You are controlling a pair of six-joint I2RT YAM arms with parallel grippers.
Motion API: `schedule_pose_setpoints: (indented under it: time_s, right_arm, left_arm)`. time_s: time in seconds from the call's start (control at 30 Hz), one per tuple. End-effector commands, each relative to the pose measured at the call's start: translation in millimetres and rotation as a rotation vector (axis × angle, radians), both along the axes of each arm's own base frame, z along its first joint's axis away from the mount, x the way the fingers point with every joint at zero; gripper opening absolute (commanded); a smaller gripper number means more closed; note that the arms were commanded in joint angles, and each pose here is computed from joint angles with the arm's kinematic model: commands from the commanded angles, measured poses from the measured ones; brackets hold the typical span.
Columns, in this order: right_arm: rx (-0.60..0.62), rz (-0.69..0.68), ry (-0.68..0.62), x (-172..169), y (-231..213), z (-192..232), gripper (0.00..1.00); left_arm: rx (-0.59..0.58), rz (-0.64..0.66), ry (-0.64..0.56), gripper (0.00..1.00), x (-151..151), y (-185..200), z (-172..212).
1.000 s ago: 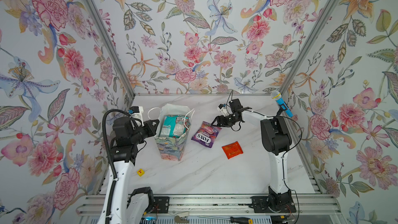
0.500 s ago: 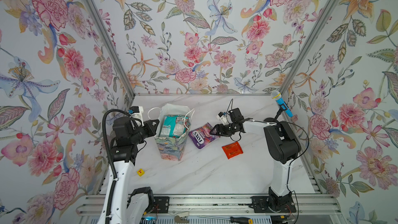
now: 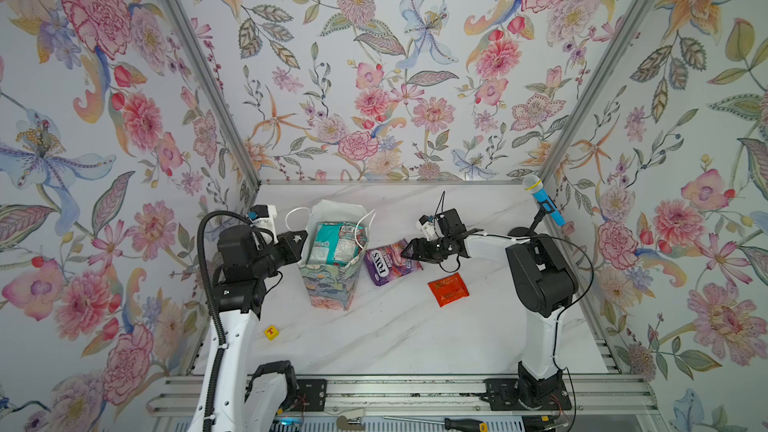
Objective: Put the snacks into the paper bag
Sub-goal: 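Lower the right gripper onto the purple packet and close it, then lift the purple packet and carry it above the paper bag with the right gripper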
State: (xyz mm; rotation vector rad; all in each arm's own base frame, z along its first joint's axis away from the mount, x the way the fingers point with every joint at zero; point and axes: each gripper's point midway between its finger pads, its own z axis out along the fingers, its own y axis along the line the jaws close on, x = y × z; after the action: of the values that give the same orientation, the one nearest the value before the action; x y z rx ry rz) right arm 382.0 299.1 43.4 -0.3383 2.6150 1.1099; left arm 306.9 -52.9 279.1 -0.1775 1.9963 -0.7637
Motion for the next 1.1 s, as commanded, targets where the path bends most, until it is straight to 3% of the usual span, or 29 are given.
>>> schedule_pose_setpoints:
  time_s: [0.0, 0.3, 0.4, 0.67, 0.73, 0.83, 1.07]
  right_arm:
    - [-0.024, 0.021, 0.066, -11, 9, -24, 0.75]
    - [0.074, 0.095, 0.076, -27, 40, -13, 0.73]
    - [0.113, 0.093, 0.08, -27, 46, -7, 0.62]
    - [0.146, 0.063, 0.055, -20, 48, 9, 0.13]
    - [0.136, 0.058, 0.043, -18, 45, 15, 0.05]
    - [0.105, 0.047, -0.005, -13, 36, 29, 0.0]
    - [0.014, 0.032, -0.144, -4, 15, 83, 0.0]
  left_arm:
    - [-0.007, -0.035, -0.059, 0.06, -2, -5, 17]
    - [-0.009, -0.034, -0.06, 0.06, -3, -5, 18]
    - [-0.008, -0.033, -0.062, 0.06, -3, -5, 18]
    - [-0.004, -0.034, -0.063, 0.06, -5, -5, 19]
    - [-0.003, -0.035, -0.064, 0.06, -5, -5, 18]
    - [-0.003, -0.035, -0.062, 0.06, -5, -5, 17]
    - [-0.004, -0.036, -0.06, 0.06, -3, -4, 17]
